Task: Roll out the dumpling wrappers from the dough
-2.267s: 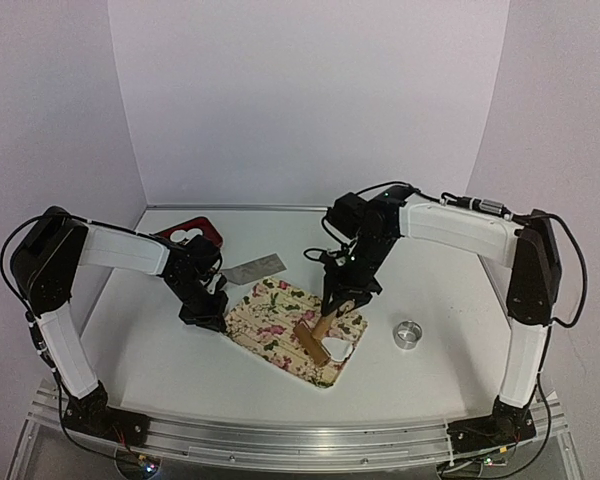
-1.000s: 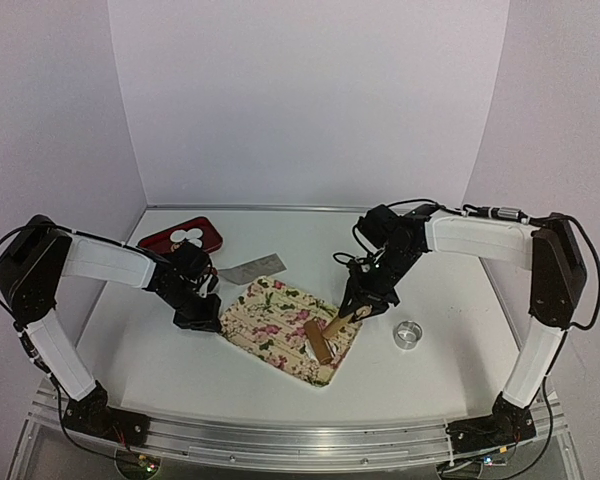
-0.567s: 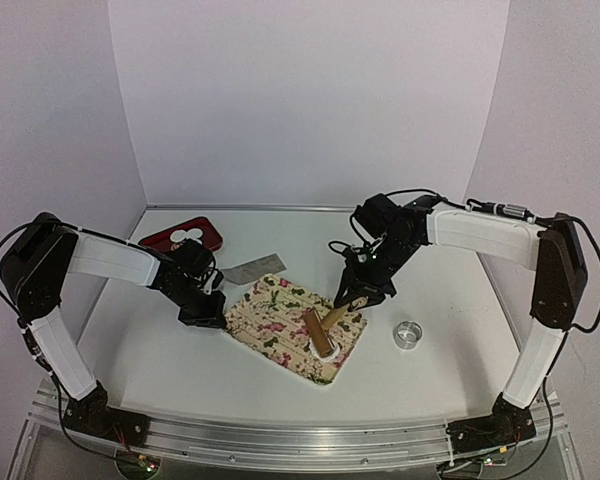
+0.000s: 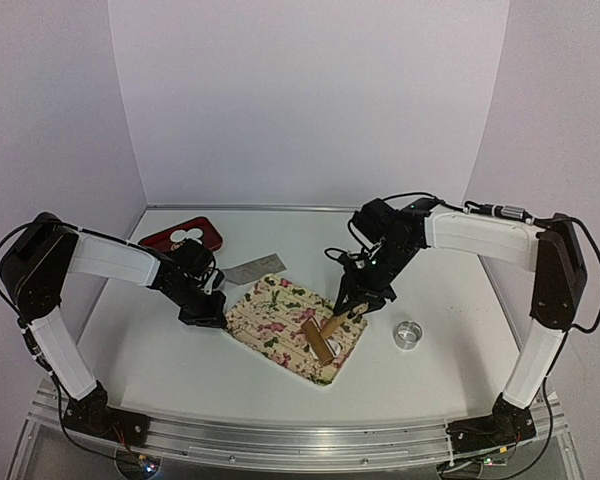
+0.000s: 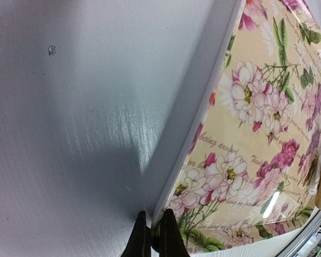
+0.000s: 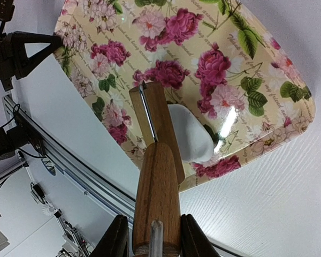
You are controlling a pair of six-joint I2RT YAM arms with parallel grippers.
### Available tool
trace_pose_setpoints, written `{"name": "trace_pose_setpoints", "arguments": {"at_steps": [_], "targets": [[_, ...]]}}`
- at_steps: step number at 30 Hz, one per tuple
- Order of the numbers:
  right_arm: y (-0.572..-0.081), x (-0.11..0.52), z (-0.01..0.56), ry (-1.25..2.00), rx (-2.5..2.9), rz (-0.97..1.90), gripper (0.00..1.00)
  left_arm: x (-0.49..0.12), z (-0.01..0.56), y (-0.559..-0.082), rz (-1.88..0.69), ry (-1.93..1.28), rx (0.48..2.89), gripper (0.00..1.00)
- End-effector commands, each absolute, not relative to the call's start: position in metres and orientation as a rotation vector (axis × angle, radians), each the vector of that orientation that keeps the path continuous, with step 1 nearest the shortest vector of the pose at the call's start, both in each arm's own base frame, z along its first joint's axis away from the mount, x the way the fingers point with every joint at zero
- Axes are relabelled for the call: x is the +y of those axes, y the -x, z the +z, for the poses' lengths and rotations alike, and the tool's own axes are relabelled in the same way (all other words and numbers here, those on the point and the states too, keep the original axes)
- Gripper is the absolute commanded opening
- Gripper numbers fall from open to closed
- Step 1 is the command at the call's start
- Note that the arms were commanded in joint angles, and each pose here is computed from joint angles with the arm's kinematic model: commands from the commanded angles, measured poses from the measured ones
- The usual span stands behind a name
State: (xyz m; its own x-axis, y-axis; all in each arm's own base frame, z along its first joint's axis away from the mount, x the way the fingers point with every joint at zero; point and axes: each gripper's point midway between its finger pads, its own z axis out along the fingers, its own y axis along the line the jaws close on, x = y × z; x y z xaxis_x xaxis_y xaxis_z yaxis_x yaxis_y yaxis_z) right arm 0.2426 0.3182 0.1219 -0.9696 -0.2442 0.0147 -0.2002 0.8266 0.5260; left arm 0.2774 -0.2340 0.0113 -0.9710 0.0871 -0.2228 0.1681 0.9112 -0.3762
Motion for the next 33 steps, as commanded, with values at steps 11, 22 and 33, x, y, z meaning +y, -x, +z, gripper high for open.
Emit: {"name": "trace_pose_setpoints", "arguments": {"at_steps": [11,22,33], "targets": [[-0.232,0.318,0.096,-0.372,-2.905,-0.714,0.0,-0.206,-0.026,-0.252,-0.4,-0.227,3.016,0.0],[-0.24,0.284,0.056,-0.167,-3.008,-0.344,0.0,-0.179,-0.024,-0.252,-0.292,-0.096,3.017,0.0],[-0.246,0.253,0.048,-0.127,-3.02,-0.251,0.0,-0.142,-0.025,-0.248,-0.159,0.103,3.017,0.0]]}}
